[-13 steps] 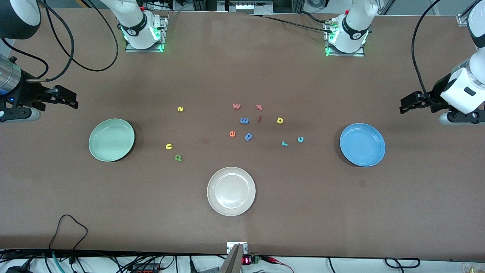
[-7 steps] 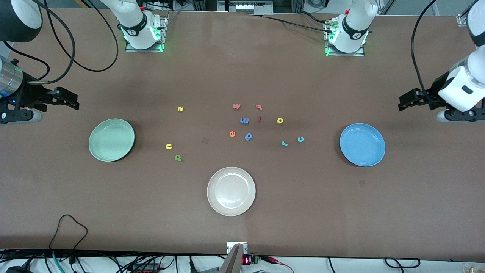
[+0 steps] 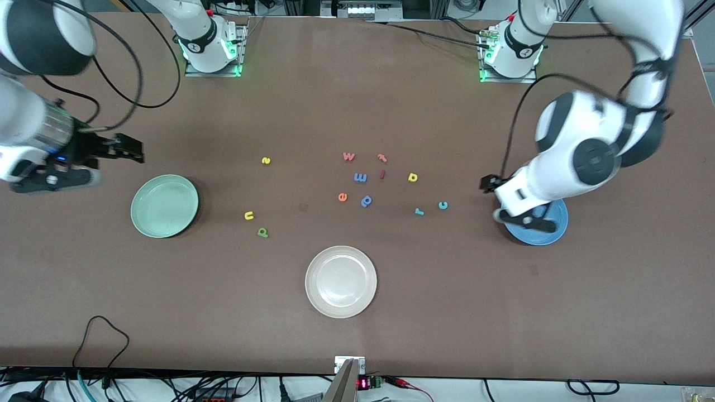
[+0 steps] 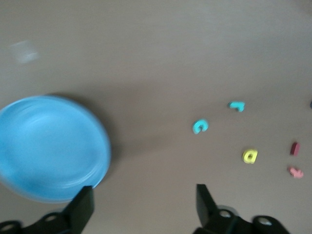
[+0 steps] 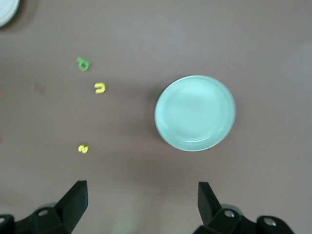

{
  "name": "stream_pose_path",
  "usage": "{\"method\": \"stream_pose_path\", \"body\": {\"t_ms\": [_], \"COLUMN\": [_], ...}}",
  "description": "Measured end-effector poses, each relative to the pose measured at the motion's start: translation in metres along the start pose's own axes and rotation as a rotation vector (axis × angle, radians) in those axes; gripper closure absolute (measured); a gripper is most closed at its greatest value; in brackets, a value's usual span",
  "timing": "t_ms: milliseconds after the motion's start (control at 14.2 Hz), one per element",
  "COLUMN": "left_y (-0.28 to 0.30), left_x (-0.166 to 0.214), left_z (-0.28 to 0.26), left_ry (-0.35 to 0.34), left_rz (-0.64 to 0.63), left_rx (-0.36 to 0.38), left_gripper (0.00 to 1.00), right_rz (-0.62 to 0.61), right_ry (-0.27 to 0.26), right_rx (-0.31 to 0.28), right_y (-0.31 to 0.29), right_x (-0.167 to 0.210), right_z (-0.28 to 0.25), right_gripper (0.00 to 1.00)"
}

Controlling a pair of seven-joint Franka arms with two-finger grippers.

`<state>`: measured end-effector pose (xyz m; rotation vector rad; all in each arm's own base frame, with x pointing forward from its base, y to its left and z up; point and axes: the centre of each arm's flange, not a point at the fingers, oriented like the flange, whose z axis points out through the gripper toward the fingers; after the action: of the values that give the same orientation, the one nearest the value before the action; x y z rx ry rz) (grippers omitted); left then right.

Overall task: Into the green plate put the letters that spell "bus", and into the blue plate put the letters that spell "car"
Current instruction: 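Grasp the cyan letter with the left gripper while the right gripper reaches the yellow 2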

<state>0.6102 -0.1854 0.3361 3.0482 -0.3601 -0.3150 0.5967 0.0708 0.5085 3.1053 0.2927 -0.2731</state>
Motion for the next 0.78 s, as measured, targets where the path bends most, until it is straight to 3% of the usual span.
{"method": "stream_pose_path", "body": {"t_ms": [71,212,353,565,777], "left_y": [0.013,0.033,0.058,0.090,0.105], "left_x": [0.009,0.024,0.037,0.056,0.062], "left_z": [0.022,0.058,0.086,0.109,0.126], "left_ry": [-0.013,-0.049,-0.061,0.027,0.065], "left_rz": [0.006,-0.002,-0.016,-0.043,-0.045], "left_rx": [-0.004,-0.009,-0.012,-0.031,-0.042], "left_gripper": [0.12,0.22,0.24,0.25,0.28], "right_rz": [-0.017,-0.041,-0.058,-0.043,-0.019], "right_ry": [-0.021,-0.044,-0.049,-0.021,0.017], "right_rx": [-0.001,-0.006,-0.009,-0.014,-0.021], "right_y": [-0.012,-0.032,-0.046,-0.070,-0.093], "right_x": [0.006,0.011,0.009,-0.004,-0.026], "right_z": [0.021,0.062,0.097,0.142,0.185], "right_gripper": [0.00,0.00,0.00,0.00,0.00]}}
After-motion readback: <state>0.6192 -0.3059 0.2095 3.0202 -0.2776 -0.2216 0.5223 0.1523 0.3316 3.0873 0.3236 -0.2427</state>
